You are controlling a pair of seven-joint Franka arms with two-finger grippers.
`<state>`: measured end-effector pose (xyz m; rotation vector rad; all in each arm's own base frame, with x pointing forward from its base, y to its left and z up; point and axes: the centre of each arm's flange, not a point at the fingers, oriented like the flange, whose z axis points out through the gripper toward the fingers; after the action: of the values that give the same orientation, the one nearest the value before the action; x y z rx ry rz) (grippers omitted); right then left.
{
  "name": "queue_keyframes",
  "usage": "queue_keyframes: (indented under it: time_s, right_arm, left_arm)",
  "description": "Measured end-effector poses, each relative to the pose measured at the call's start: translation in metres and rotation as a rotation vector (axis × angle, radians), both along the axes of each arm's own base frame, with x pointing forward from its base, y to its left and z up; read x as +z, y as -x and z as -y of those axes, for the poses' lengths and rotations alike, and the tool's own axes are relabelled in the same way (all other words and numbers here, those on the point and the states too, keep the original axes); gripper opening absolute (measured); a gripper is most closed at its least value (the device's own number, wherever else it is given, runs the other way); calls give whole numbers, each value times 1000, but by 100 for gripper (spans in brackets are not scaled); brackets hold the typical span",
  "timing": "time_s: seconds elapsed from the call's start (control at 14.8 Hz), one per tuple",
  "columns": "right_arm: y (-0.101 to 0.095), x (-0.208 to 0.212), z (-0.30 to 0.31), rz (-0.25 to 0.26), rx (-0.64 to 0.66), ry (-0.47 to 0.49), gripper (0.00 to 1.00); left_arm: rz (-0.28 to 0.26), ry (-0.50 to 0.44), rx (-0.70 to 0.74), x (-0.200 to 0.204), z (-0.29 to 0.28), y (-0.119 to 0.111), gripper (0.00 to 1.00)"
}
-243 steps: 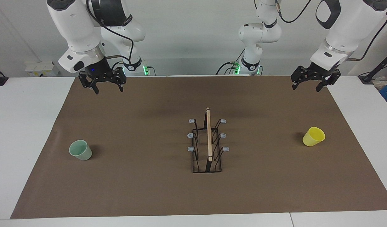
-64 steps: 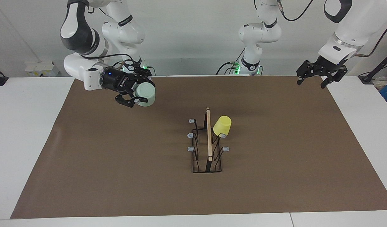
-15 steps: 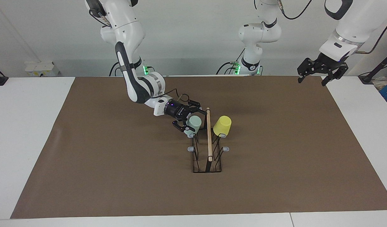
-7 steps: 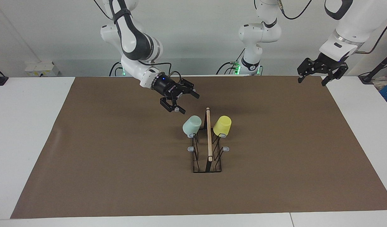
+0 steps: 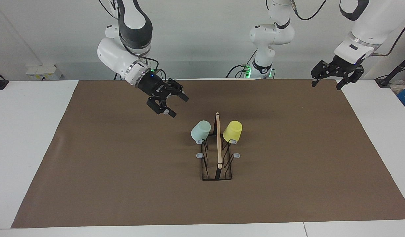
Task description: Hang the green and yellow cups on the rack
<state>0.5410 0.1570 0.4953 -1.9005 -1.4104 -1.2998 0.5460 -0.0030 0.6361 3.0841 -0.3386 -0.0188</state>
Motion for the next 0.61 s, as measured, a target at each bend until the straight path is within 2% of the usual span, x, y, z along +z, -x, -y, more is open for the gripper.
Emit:
queue_keyframes:
  time_s: [0.27,0.61]
  right_arm:
    - [-12,15,80,-105,116,143,100]
    - [-9,50,127,-281,139,304,100]
  left_arm:
    - [0,0,0,0,0,0,100]
    - [0,0,0,0,0,0,100]
